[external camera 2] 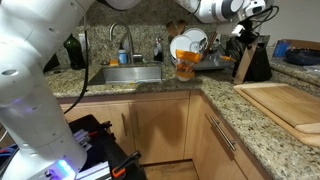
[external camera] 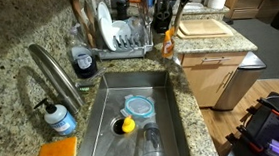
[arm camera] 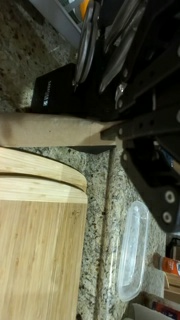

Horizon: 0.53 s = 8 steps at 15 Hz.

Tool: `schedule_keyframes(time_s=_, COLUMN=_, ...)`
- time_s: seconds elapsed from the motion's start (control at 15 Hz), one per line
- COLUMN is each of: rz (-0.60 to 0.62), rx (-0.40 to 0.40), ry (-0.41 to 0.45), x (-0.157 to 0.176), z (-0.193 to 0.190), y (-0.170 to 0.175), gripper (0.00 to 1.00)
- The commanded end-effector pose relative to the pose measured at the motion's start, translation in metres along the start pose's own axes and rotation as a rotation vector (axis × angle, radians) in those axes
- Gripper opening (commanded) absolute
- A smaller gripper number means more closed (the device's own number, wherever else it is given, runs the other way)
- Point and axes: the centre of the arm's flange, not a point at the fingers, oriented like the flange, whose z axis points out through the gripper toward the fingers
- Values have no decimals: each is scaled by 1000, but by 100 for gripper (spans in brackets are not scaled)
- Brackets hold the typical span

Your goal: Place the paper towel roll on top of the chopping board

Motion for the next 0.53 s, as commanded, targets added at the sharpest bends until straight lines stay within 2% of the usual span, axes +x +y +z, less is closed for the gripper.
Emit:
schedule_keyframes(time_s=0.0, rz=73, rx=-40, ry=30, x=19, z=-25, y=12, gripper=1)
schedule_keyframes(time_s=0.2, rz=175, rx=-91, ry=86, x=42, z=-59, y=33, gripper=1)
schedule_keyframes(time_s=0.47, rz=338, rx=-175, ry=171, x=66, z=-117, y=82, gripper=1)
